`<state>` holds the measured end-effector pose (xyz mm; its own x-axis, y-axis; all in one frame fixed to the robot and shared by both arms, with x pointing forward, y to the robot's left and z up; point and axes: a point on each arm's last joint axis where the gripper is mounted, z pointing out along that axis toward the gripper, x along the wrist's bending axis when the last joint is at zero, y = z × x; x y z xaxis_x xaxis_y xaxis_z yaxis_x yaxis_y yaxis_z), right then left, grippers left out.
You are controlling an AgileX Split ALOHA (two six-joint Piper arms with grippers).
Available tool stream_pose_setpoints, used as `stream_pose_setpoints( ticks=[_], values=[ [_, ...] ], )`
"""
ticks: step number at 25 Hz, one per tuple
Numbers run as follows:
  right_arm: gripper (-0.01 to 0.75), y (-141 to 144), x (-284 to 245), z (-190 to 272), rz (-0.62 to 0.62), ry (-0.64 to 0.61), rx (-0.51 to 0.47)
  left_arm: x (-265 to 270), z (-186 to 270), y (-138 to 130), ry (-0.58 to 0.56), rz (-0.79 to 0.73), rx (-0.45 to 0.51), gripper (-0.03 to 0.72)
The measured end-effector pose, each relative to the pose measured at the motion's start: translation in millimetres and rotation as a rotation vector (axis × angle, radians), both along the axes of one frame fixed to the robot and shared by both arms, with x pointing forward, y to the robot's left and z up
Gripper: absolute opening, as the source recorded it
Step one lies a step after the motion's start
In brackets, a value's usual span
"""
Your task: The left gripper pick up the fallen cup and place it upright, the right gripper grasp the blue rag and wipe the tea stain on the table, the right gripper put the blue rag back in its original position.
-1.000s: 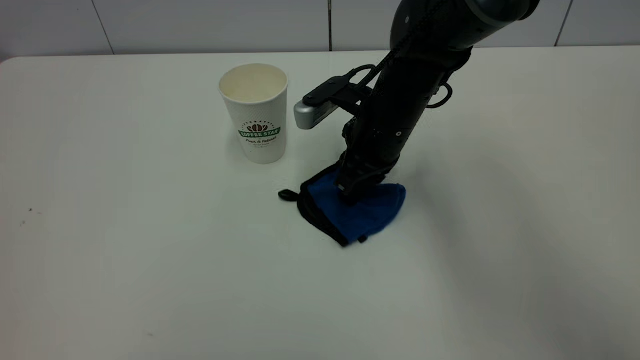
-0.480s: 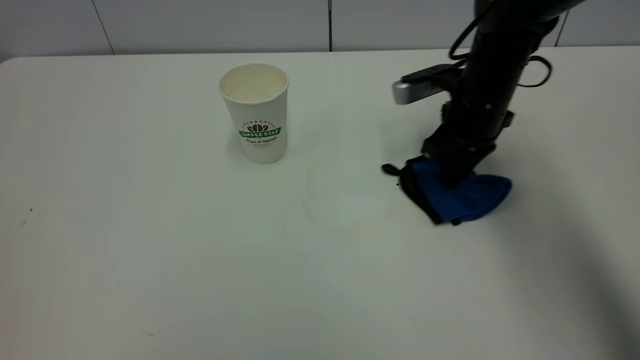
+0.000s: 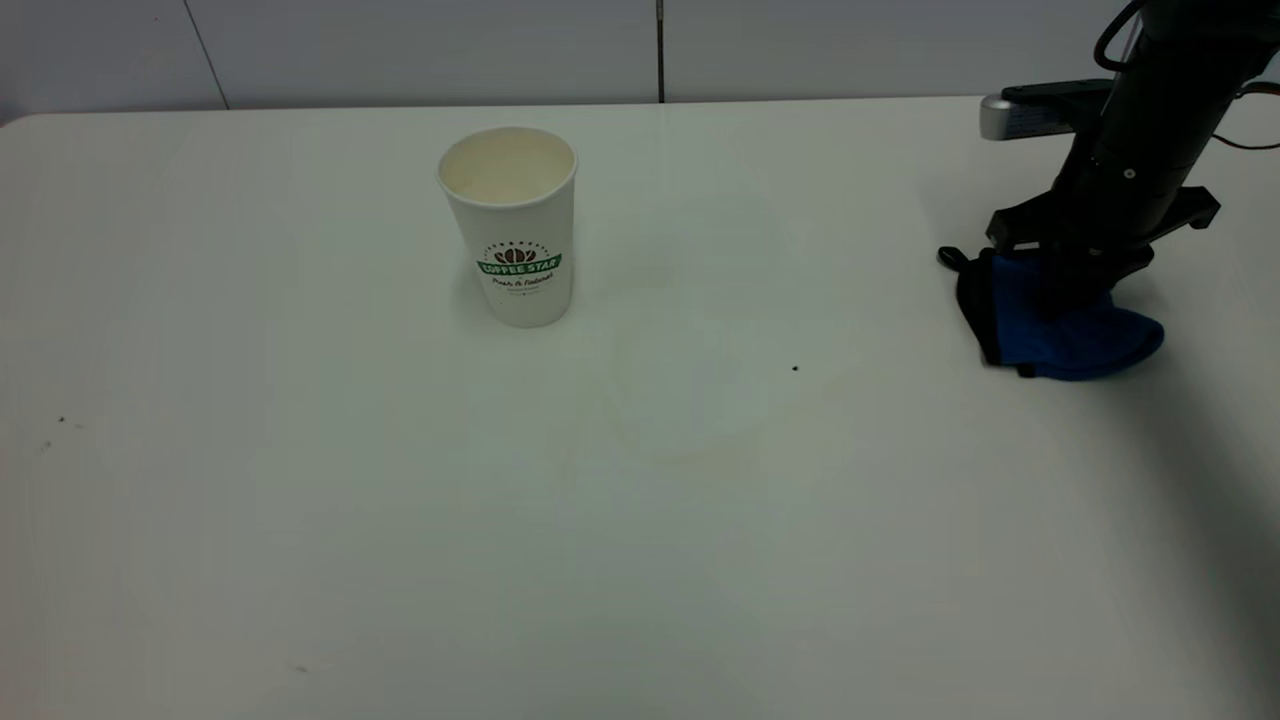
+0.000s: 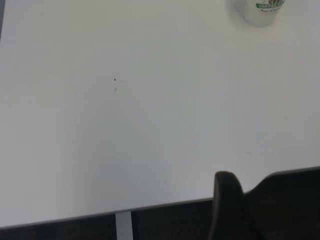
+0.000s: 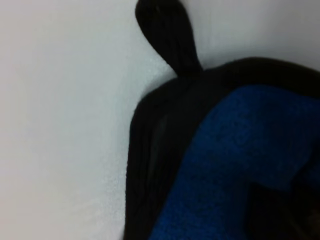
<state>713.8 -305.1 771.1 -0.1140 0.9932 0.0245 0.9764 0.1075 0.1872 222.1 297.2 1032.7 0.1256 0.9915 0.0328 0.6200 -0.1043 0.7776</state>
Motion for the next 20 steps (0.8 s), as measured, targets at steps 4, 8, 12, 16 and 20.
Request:
stream_pose_setpoints(
  ticks=[4, 8, 12, 16, 20],
  values=[
    [0.234, -1.1, -0.3, 5.8, -0.024, -0.004, 0.032, 0.0, 0.0, 0.0, 0.000, 0.000, 0.000, 0.455],
    [0.467, 0.1, -3.5, 34.2, -0.030, 0.032, 0.047, 0.0, 0.0, 0.0, 0.000, 0.000, 0.000, 0.455],
    [0.597, 3.3, -5.2, 111.4, -0.047, -0.017, 0.080, 0.0, 0.0, 0.0, 0.000, 0.000, 0.000, 0.455],
    [0.581, 10.0, -22.6, 203.6, -0.017, -0.099, 0.092, 0.0, 0.0, 0.0, 0.000, 0.000, 0.000, 0.455],
    [0.527, 12.2, -66.6, 276.2, 0.001, -0.167, 0.089, 0.0, 0.0, 0.0, 0.000, 0.000, 0.000, 0.455]
  ],
)
